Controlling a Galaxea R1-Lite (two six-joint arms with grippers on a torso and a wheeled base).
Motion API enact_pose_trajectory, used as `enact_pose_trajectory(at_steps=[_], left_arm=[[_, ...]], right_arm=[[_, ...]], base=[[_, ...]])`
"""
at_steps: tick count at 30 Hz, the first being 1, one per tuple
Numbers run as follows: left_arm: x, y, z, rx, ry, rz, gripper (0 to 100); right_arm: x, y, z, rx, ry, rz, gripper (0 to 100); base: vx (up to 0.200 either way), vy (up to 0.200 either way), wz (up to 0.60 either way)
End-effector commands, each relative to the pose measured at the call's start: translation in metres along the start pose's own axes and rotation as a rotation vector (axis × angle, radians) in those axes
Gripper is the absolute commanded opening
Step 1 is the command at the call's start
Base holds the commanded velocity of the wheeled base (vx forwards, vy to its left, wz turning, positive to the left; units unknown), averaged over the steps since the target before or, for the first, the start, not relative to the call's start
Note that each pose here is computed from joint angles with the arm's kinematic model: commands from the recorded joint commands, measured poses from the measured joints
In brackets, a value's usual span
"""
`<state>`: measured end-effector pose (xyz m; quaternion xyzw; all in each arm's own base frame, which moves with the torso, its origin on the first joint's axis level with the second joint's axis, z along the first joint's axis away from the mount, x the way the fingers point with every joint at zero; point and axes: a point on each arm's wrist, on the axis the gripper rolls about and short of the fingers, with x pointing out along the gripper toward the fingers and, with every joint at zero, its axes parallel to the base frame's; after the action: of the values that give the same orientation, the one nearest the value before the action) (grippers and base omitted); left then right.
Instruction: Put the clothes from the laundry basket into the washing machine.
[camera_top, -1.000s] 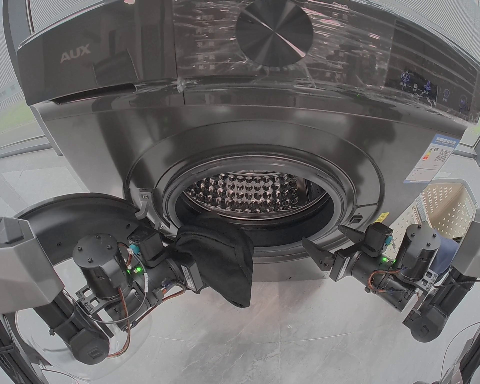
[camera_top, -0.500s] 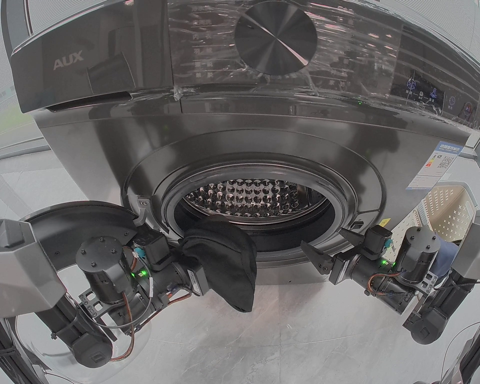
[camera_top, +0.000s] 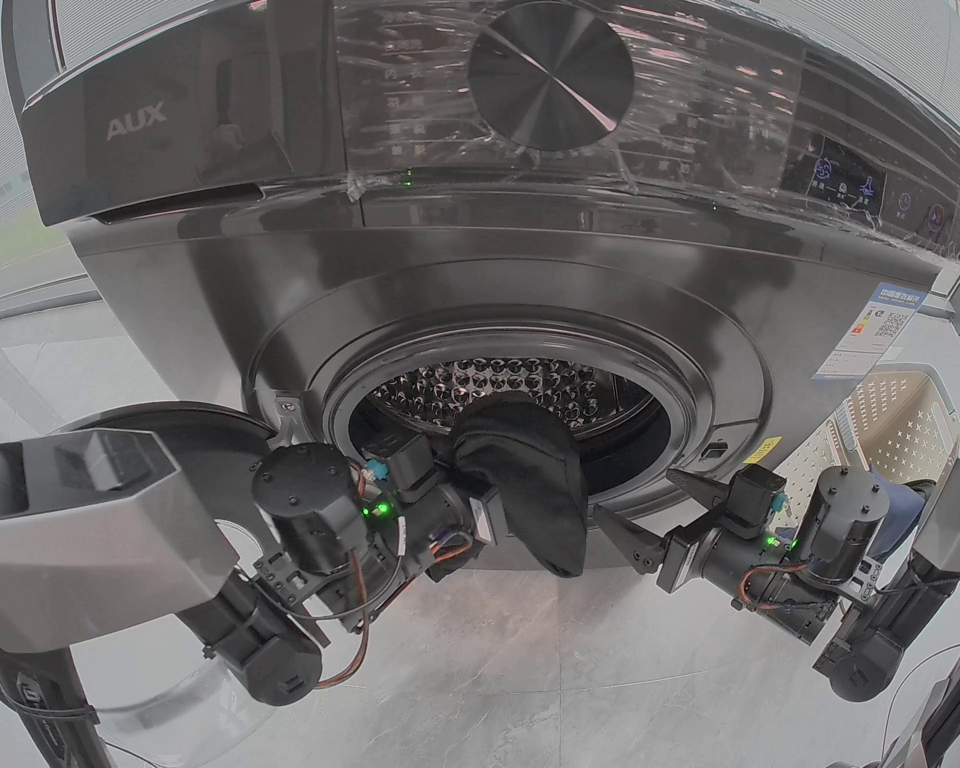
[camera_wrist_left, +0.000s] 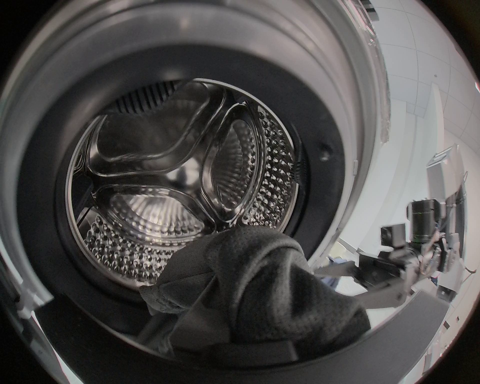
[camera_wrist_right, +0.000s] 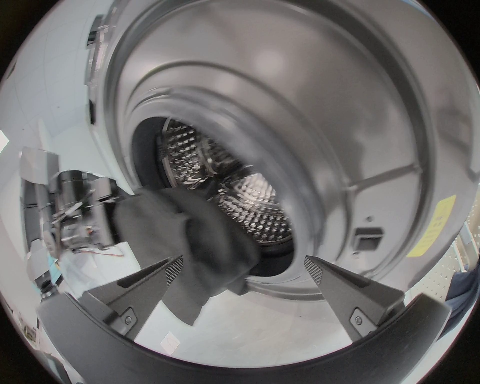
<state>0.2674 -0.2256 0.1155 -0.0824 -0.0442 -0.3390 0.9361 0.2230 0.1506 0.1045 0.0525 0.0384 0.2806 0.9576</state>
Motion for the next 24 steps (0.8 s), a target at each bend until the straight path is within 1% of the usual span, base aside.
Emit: enact_pose_trajectory(at_steps=[1, 2, 5, 7, 10, 12, 14, 16, 18, 19, 20, 24], left_arm=[[0.038, 0.013, -0.026, 0.006, -0.023, 0.028, 0], [0.051, 0.021, -0.023, 0.005, -0.073, 0.06, 0], [0.066, 0.029, -0.022, 0.008, -0.115, 0.082, 0], [0.07, 0.03, -0.026, 0.008, -0.115, 0.082, 0], [0.075, 0.032, -0.037, 0.008, -0.104, 0.084, 0], [0.08, 0.035, -0.042, 0.01, -0.106, 0.09, 0], [0.087, 0.04, -0.044, 0.012, -0.12, 0.099, 0], [0.094, 0.043, -0.043, 0.014, -0.124, 0.104, 0], [0.103, 0.05, -0.035, 0.015, -0.138, 0.122, 0], [0.106, 0.051, -0.033, 0.015, -0.142, 0.128, 0], [0.114, 0.057, -0.026, 0.017, -0.151, 0.149, 0], [0.132, 0.061, -0.008, 0.012, -0.138, 0.171, 0]], right_arm=[[-0.007, 0.003, -0.007, -0.006, 0.037, 0.006, 100], [-0.008, 0.003, -0.007, -0.006, 0.038, 0.004, 100], [-0.008, 0.003, -0.007, -0.006, 0.038, 0.006, 100], [-0.008, 0.005, -0.007, -0.007, 0.039, 0.015, 100], [-0.008, 0.007, -0.008, -0.005, 0.042, 0.021, 100], [-0.008, 0.008, -0.008, -0.004, 0.043, 0.023, 100], [-0.01, 0.01, -0.01, -0.004, 0.054, 0.03, 100], [-0.011, 0.01, -0.011, -0.004, 0.058, 0.029, 100], [-0.01, 0.01, -0.01, -0.004, 0.057, 0.031, 100], [-0.01, 0.01, -0.01, -0.004, 0.057, 0.031, 100], [-0.01, 0.01, -0.01, -0.004, 0.055, 0.03, 100], [-0.01, 0.01, -0.011, -0.006, 0.058, 0.029, 100]], base=[[0.0, 0.0, 0.0], [0.0, 0.0, 0.0], [0.0, 0.0, 0.0], [0.0, 0.0, 0.0], [0.0, 0.0, 0.0], [0.0, 0.0, 0.0], [0.0, 0.0, 0.0], [0.0, 0.0, 0.0], [0.0, 0.0, 0.0], [0.0, 0.0, 0.0], [0.0, 0.0, 0.0], [0.0, 0.0, 0.0]])
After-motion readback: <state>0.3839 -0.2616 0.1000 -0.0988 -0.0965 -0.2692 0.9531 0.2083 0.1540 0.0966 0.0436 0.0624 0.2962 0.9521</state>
